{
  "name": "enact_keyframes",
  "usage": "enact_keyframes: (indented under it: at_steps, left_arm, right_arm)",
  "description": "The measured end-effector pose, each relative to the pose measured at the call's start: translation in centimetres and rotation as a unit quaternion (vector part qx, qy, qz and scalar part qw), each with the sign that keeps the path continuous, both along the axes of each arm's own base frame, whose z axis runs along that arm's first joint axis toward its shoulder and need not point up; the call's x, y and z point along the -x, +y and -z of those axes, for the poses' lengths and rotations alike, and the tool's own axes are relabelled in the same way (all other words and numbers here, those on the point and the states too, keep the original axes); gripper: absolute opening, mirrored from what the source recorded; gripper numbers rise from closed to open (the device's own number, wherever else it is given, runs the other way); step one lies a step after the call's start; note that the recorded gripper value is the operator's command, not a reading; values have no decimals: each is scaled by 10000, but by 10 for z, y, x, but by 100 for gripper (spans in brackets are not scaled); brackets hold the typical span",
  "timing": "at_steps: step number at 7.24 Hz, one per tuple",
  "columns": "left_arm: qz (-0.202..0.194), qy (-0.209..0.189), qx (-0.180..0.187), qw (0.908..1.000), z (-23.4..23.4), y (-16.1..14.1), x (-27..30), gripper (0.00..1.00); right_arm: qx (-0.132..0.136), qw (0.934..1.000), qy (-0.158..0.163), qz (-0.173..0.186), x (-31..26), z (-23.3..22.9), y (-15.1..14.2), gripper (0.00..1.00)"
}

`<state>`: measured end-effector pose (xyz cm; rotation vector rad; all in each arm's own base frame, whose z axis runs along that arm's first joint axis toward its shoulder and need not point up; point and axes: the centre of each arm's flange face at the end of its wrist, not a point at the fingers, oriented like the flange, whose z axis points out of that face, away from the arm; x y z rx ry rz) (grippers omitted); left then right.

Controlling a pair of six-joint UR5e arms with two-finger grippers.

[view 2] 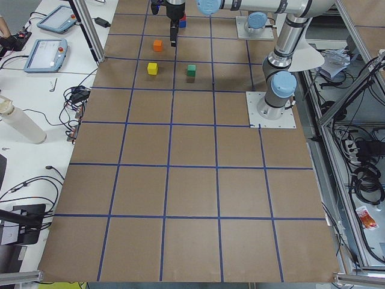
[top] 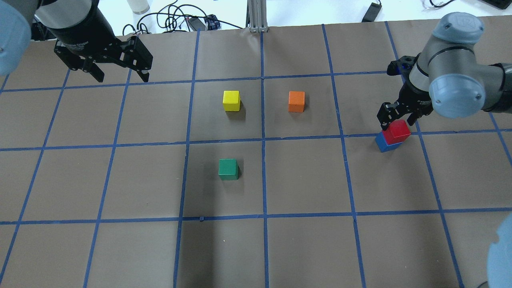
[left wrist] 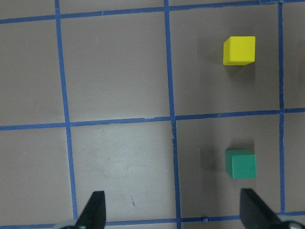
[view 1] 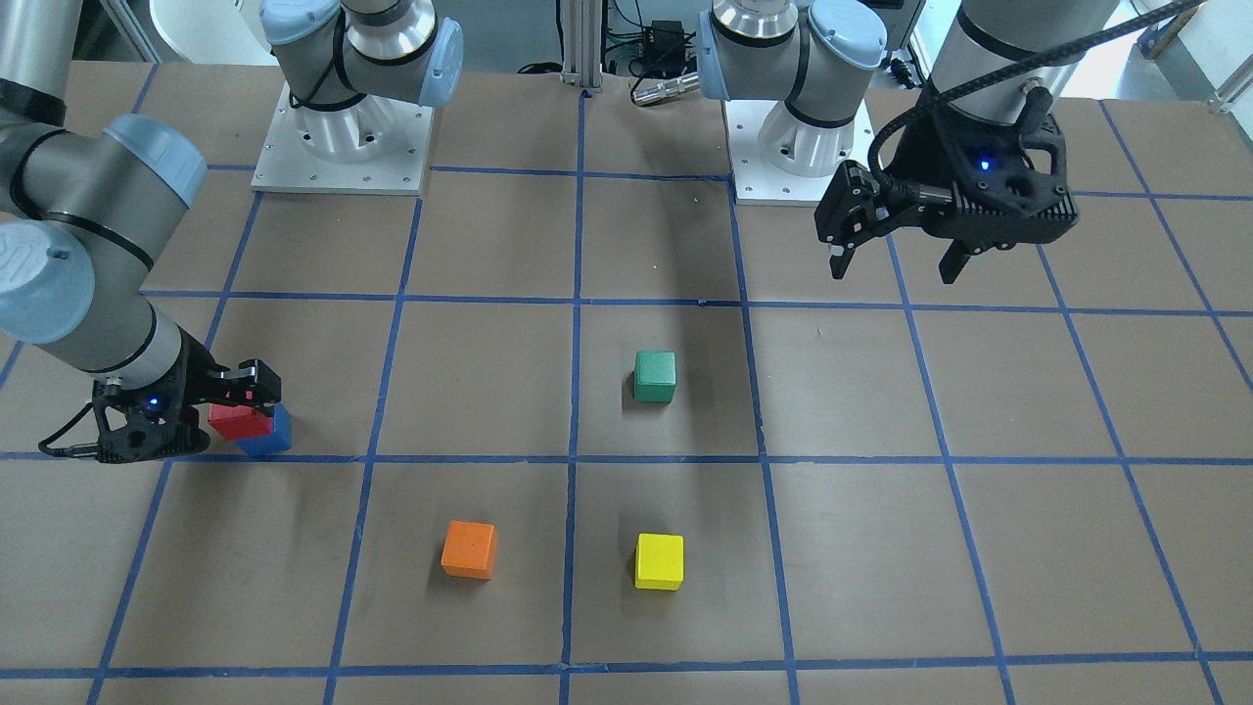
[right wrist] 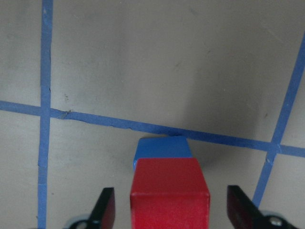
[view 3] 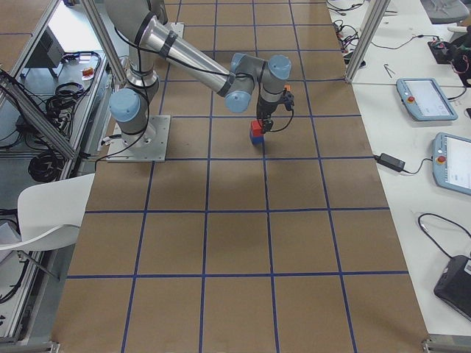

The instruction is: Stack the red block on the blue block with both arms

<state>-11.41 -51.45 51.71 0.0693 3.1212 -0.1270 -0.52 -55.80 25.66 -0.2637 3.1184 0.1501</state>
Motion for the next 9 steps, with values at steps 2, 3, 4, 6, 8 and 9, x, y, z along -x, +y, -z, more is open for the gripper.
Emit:
enact_keyframes:
  at_steps: [2,3,4,6,8,9]
  left_arm:
    - [2,3,11,10000,-1,0,0,100]
    - [2,3,4,10000,0,0,0,100]
    - [2,0,4,10000,0,0,0,100]
    - [2,-2,6,10000,0,0,0,100]
    - [2,-2,5,10000,0,0,0,100]
    - [2,-2,3,10000,0,-1,0,100]
  right_arm:
    - [81,10000,22,33,0,-5,-2,100]
    - [187,9998,47,33,-1,-18,-3,100]
    - [314,9995,81,7,-7,-44,-2,100]
    - [356,9991,107,182,-29,-114,9,100]
    - [348,9980,132,514,-74,-176,27,100]
    - [346,9971,148,660,-98,-186,33,100]
